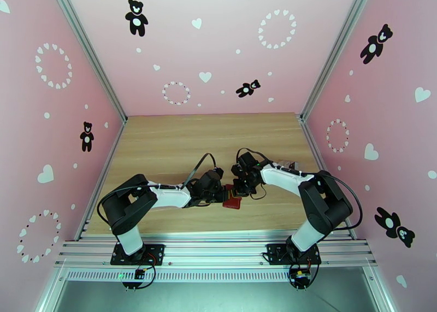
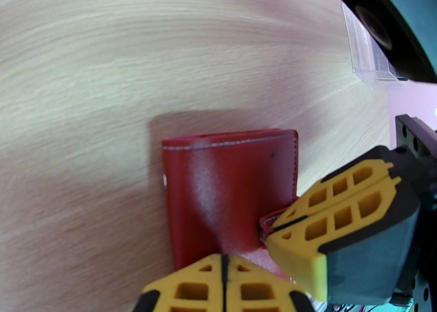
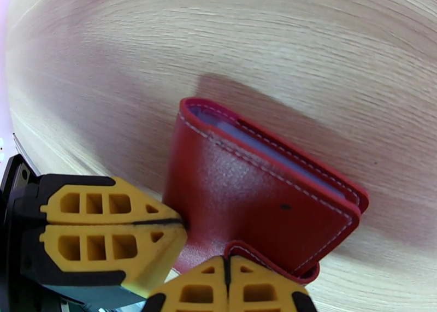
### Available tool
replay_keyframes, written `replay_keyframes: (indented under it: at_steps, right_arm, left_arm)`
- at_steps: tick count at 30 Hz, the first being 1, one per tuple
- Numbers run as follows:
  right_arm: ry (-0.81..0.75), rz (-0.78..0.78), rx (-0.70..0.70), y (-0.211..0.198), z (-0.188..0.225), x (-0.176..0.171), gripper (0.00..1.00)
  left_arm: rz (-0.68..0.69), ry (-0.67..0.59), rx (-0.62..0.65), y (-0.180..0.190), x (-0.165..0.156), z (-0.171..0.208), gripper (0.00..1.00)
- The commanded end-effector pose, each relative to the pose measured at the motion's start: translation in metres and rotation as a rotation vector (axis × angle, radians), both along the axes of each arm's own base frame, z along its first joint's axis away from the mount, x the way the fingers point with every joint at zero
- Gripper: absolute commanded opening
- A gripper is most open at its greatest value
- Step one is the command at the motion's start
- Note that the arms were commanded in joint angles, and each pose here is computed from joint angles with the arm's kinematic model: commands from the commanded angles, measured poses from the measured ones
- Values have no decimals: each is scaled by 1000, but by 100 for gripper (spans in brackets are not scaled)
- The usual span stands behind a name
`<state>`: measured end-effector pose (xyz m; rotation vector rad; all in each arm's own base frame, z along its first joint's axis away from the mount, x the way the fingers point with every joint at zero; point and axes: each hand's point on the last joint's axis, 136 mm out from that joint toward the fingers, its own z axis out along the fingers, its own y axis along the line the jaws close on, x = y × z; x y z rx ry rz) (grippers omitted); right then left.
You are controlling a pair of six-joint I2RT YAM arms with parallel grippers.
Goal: Put the credit cards into the card holder
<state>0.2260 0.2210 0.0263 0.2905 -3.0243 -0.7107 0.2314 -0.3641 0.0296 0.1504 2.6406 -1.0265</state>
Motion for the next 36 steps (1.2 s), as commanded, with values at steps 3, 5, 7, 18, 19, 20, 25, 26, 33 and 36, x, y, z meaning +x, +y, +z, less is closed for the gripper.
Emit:
replay_keyframes:
  at_steps: [3,5,7,18,19,20,25,26,33,36]
  right_arm:
    - [16,18,-161,-22,-40,-11,0]
    - [-15,25,-102,-11,-27,-8,0]
    - [-64,20,-75,-7,-9,-2,0]
    - [-654,-58,-51,-33,170,48,58]
    - [-732,-86,-62,-42,187,52,60]
    - [-808,-120,-78,-52,202,54,63]
    - [-1043,-313,-252,-113,221,60,88]
    - [-1063,-335,-299,-125,217,62,88]
    - [-1226,-439,-366,-170,176,71,95]
    - [-1247,-490,-399,-192,163,76,95]
  left_arm:
    - [-3,29,56,13,-11,-15,6]
    - [1,19,52,14,-10,-11,6]
    - [6,-4,42,15,-9,-2,6]
    - [322,-494,156,119,26,147,59]
    - [403,-546,190,142,29,161,66]
    - [483,-594,223,165,31,172,72]
    - [758,-793,393,253,26,202,81]
    - [807,-830,451,269,23,203,81]
    - [897,-989,640,314,26,184,83]
    - [929,-979,615,330,35,168,83]
